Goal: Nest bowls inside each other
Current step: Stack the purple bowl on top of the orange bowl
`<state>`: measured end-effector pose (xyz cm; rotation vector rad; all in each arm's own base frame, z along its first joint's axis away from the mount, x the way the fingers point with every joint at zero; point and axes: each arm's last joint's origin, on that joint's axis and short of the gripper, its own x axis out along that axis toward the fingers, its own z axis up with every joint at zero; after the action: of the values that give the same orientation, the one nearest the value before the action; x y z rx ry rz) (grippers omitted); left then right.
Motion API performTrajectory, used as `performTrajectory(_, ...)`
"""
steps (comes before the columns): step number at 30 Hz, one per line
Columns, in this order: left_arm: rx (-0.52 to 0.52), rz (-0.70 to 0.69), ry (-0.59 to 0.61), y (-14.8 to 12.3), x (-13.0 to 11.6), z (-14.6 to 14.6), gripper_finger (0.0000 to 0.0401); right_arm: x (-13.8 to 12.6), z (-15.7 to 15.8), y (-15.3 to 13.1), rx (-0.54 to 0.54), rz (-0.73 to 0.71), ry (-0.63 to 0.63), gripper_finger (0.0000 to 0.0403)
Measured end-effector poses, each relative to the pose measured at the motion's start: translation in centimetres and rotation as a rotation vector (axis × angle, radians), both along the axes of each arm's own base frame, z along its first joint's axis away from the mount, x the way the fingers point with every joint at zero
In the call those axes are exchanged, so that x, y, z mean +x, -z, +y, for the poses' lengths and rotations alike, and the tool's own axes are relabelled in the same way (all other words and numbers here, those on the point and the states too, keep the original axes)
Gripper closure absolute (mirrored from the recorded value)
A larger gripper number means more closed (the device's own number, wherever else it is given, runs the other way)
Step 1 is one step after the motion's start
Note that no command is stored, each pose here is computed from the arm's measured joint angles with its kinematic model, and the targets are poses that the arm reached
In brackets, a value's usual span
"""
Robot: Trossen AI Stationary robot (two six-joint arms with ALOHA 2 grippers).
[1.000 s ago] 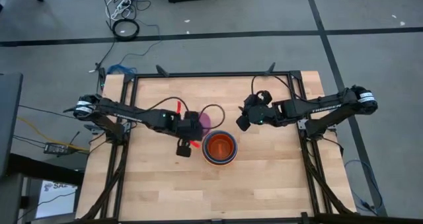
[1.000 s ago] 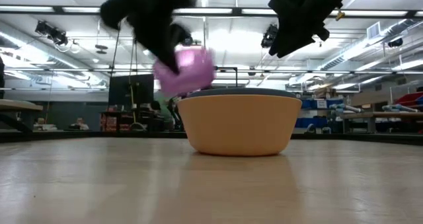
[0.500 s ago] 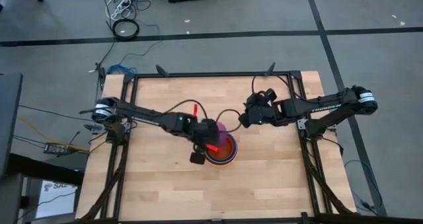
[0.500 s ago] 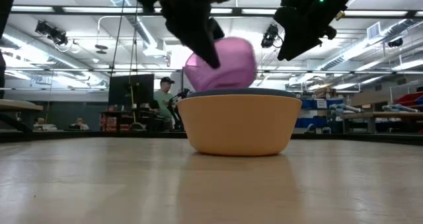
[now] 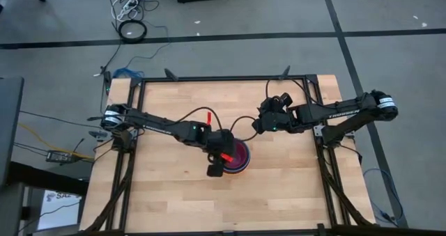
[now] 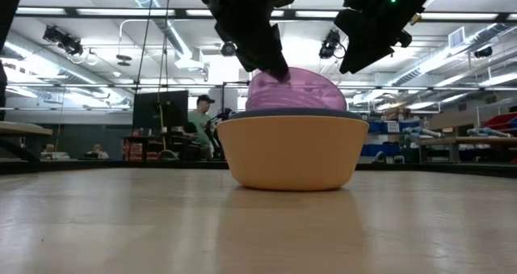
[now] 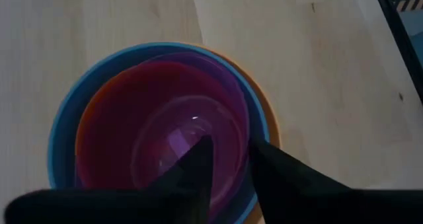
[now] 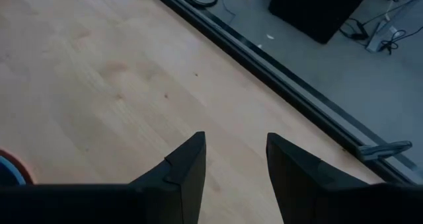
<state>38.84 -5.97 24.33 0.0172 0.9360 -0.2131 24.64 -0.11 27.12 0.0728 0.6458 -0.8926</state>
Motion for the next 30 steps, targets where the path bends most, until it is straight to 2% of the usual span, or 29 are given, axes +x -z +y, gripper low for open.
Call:
performTrajectory(6, -0.001, -0.015, -0.002, -0.1, 0.1, 0.1, 0.0286, 0.0, 0.0, 0.0, 0.0, 0.0, 0.0, 0.0257)
performTrajectory(8, -0.035, -0.047, -0.029, -0.3, 0.4, 0.1, 0.0286, 0.0, 0.0, 0.0, 0.001, 0.0, 0.0, 0.0257)
performTrajectory(11, -0.167, -0.055, -0.07, -0.6, 0.8, 0.4, 0.0286, 0.0, 0.0, 0.0, 0.01, 0.0, -0.006, 0.0257)
performTrajectory(15, -0.424, 0.037, -0.169, -0.7, 0.8, 1.0, 0.0286, 0.0, 0.0, 0.0, 0.016, -0.002, -0.01, 0.0257)
performTrajectory(17, -0.486, 0.057, -0.176, -0.8, 0.8, 1.0, 0.0286, 0.1, 0.0, 0.0, 0.016, -0.009, -0.01, 0.0257)
performTrajectory(25, -0.478, 0.098, -0.195, 0.3, 0.7, 0.7, 0.0286, 0.3, 0.1, -0.2, 0.019, -0.038, -0.01, 0.0257)
performTrajectory(30, -0.479, 0.073, -0.194, -0.1, 0.8, 0.7, 0.0286, 0.3, 0.1, -0.1, 0.018, -0.034, -0.01, 0.0257)
